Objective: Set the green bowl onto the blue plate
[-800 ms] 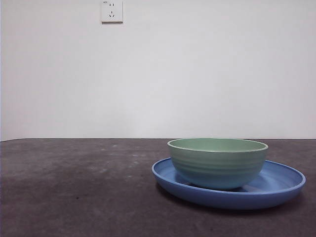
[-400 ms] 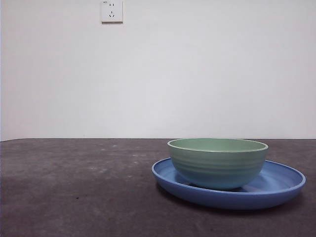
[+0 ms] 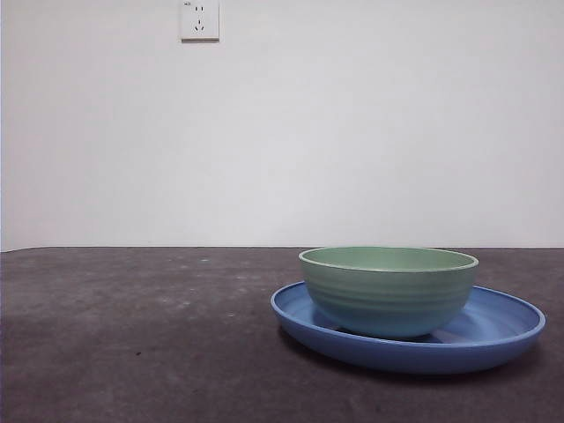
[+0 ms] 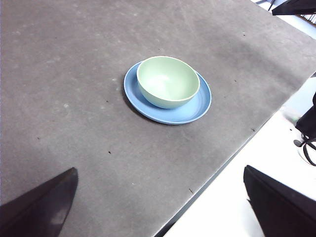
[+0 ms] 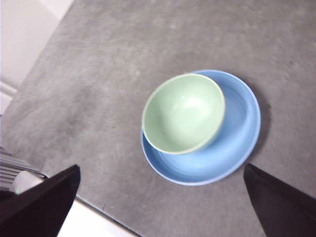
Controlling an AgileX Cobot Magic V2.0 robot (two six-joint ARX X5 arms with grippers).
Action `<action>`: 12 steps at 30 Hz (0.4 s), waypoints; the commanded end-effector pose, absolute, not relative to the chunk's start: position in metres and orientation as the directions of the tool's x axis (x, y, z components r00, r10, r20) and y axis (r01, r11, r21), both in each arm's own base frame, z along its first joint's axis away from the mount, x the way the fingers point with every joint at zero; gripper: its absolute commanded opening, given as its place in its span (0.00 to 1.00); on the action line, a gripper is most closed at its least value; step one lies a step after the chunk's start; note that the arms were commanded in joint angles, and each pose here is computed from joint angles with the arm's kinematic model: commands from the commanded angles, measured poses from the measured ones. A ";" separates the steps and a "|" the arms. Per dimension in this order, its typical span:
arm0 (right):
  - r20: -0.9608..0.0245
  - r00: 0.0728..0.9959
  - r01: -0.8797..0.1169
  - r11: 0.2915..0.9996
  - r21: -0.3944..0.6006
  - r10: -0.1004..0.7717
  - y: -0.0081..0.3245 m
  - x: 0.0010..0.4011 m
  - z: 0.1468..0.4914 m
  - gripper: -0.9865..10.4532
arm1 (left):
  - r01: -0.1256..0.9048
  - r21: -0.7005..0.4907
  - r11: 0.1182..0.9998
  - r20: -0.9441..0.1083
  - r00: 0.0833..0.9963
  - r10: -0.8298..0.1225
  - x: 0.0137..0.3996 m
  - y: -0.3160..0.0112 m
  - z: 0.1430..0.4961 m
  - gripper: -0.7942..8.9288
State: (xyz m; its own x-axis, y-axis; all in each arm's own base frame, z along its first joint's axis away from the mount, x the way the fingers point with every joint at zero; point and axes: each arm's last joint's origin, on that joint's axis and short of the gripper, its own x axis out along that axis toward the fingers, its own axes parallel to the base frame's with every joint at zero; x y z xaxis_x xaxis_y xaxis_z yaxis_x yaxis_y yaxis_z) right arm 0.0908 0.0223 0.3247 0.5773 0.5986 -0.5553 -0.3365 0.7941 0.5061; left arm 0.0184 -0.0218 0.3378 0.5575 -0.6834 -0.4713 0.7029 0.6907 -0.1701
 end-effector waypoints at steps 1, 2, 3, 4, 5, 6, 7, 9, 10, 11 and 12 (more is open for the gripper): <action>-0.586 0.575 -0.265 0.808 0.527 0.571 0.022 0.098 0.325 0.66 | 0.712 -0.162 0.683 -0.457 0.560 -0.691 0.018 -0.022 0.341 0.66; -0.602 0.571 -0.248 0.815 0.523 0.559 0.022 0.101 0.324 0.66 | 0.712 -0.161 0.683 -0.457 0.559 -0.691 0.018 -0.022 0.341 0.66; -0.618 0.564 -0.231 0.823 0.518 0.547 0.022 0.106 0.322 0.66 | 0.712 -0.161 0.684 -0.457 0.560 -0.691 0.018 -0.022 0.341 0.66; -0.633 0.558 -0.217 0.831 0.513 0.536 0.022 0.110 0.320 0.66 | 0.712 -0.161 0.684 -0.457 0.560 -0.691 0.018 -0.022 0.341 0.66; -0.650 0.549 -0.205 0.839 0.504 0.525 0.022 0.115 0.318 0.66 | 0.712 -0.162 0.683 -0.457 0.559 -0.691 0.018 -0.022 0.341 0.66; -0.669 0.539 -0.194 0.848 0.493 0.512 0.022 0.121 0.316 0.66 | 0.712 -0.161 0.684 -0.457 0.560 -0.691 0.018 -0.022 0.341 0.66; -0.684 0.529 -0.189 0.856 0.482 0.502 0.022 0.126 0.313 0.66 | 0.712 -0.162 0.683 -0.457 0.559 -0.691 0.018 -0.022 0.341 0.66; -0.717 0.501 -0.179 0.869 0.462 0.484 0.023 0.139 0.307 0.66 | 0.712 -0.162 0.684 -0.457 0.560 -0.691 0.018 -0.022 0.341 0.66; -0.728 0.488 -0.178 0.871 0.457 0.482 0.023 0.145 0.304 0.66 | 0.712 -0.162 0.684 -0.458 0.560 -0.691 0.018 -0.022 0.341 0.66; -0.739 0.472 -0.177 0.873 0.454 0.480 0.023 0.152 0.301 0.66 | 0.711 -0.162 0.684 -0.458 0.560 -0.691 0.018 -0.022 0.341 0.66; -0.749 0.458 -0.179 0.875 0.450 0.479 0.024 0.159 0.297 0.66 | 0.712 -0.162 0.684 -0.457 0.560 -0.691 0.018 -0.022 0.341 0.66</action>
